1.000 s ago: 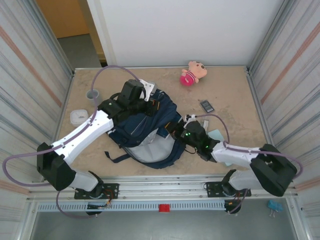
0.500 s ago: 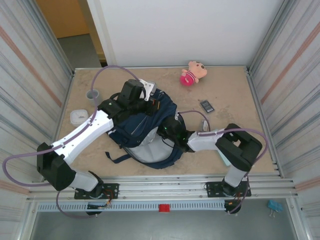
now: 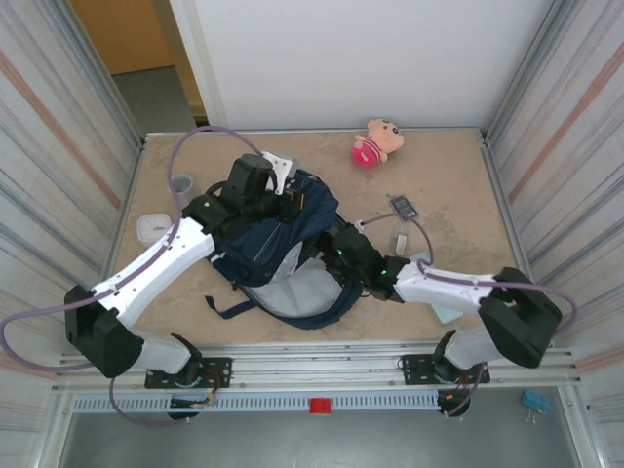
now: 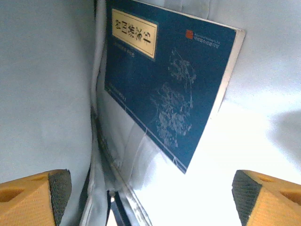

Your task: Pack books, pencil case, and school supplies into a backpack

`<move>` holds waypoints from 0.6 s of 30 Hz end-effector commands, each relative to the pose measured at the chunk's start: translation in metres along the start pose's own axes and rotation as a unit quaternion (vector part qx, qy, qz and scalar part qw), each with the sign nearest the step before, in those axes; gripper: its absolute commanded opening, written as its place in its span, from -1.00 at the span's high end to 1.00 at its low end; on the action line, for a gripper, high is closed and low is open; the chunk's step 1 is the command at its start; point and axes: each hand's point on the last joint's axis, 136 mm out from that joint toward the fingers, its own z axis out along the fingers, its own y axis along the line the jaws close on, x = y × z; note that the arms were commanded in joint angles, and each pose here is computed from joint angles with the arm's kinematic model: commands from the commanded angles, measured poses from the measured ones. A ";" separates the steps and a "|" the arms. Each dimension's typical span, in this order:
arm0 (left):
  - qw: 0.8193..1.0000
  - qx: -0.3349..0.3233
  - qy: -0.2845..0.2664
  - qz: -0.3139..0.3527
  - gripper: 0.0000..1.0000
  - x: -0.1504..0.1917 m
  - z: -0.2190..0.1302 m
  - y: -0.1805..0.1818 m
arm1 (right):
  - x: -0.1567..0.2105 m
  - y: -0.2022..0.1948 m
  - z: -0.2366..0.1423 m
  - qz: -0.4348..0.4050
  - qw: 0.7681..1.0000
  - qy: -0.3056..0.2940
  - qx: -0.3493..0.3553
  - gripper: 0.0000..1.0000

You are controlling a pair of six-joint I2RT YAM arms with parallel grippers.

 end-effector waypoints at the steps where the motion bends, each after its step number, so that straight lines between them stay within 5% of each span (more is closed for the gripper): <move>1: 0.998 -0.007 -0.055 0.006 1.00 -0.024 -0.015 0.003 | 0.000 -0.031 -0.028 -0.052 0.997 0.010 0.060 -0.85; 10: 1.000 -0.006 0.001 0.027 1.00 0.013 0.015 0.003 | -0.023 -0.023 -0.107 -0.140 0.988 0.019 0.069 -0.86; 17: 0.996 0.030 0.074 0.051 1.00 0.072 0.051 -0.020 | -0.031 0.000 -0.134 -0.257 0.965 0.036 0.036 -0.79; 18: 0.994 0.038 0.086 0.054 0.86 0.081 0.056 -0.025 | -0.029 0.007 -0.134 -0.285 0.957 0.042 0.023 -0.79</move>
